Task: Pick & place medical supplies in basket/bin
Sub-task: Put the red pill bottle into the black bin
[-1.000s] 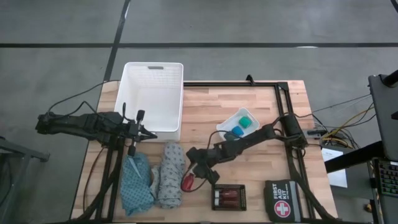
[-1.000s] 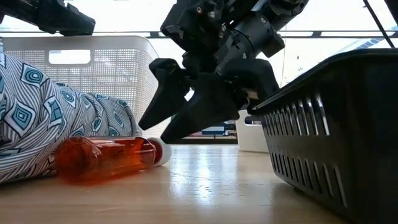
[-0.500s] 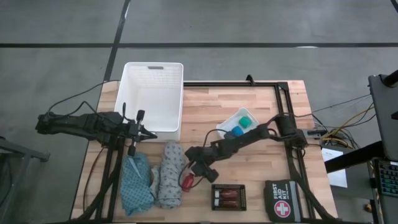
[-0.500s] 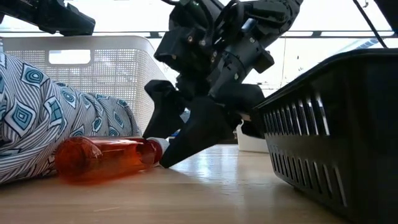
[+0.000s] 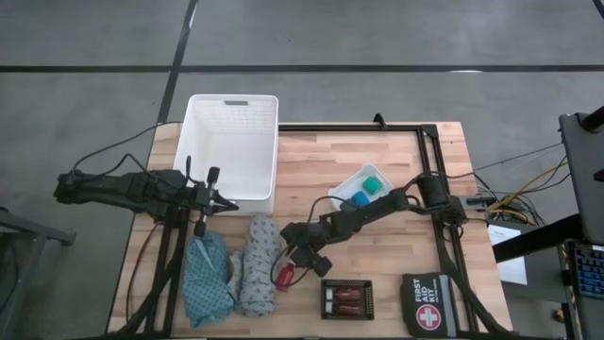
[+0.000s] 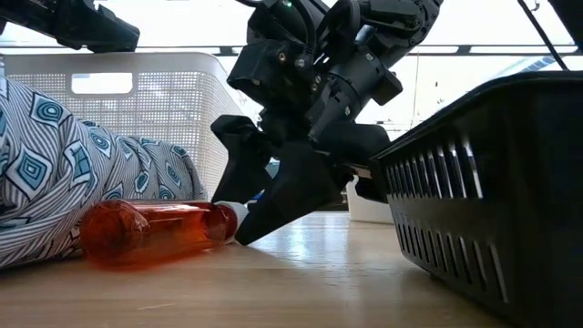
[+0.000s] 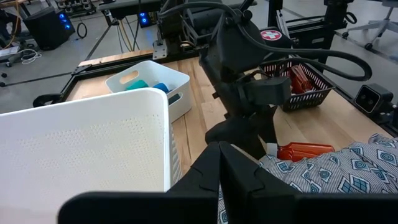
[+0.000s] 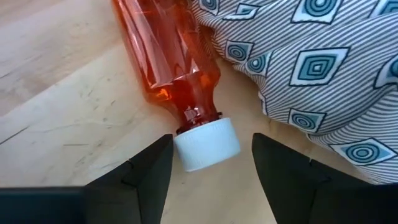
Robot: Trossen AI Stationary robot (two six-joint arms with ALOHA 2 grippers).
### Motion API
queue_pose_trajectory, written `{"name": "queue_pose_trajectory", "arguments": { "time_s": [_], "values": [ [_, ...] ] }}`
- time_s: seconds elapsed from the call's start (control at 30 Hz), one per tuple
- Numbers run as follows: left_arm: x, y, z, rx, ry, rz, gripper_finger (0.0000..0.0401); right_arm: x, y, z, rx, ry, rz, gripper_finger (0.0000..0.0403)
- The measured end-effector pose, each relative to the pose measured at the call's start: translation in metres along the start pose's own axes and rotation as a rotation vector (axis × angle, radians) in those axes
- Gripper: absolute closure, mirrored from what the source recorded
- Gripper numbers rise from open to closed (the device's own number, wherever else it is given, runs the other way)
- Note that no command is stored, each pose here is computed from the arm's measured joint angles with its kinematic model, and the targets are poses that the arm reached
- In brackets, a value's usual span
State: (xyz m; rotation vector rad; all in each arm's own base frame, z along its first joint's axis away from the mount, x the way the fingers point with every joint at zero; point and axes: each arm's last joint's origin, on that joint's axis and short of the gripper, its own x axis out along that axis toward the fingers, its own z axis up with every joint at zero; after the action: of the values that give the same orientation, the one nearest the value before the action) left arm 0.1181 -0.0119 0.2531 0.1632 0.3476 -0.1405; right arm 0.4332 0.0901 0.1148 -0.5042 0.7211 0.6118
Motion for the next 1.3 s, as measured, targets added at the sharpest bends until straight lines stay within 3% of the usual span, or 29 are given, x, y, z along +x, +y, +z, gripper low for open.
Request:
{"name": "queue_pose_trajectory", "arguments": {
  "time_s": [0.4,1.07,1.3],
  "values": [
    [0.000,0.000,0.000,0.000,0.000,0.000,0.0395,0.000,0.001,-0.001,-0.002,0.009,0.009,0.0276],
    [0.000,0.000,0.000,0.000,0.000,0.000,0.0395,-0.001,0.001,-0.001,0.003,0.012,0.006,0.0266],
    [0.000,0.000,0.000,0.000,0.000,0.000,0.0395,-0.018,-0.002,0.011,0.033,-0.007,-0.019,0.0267]
  ]
}}
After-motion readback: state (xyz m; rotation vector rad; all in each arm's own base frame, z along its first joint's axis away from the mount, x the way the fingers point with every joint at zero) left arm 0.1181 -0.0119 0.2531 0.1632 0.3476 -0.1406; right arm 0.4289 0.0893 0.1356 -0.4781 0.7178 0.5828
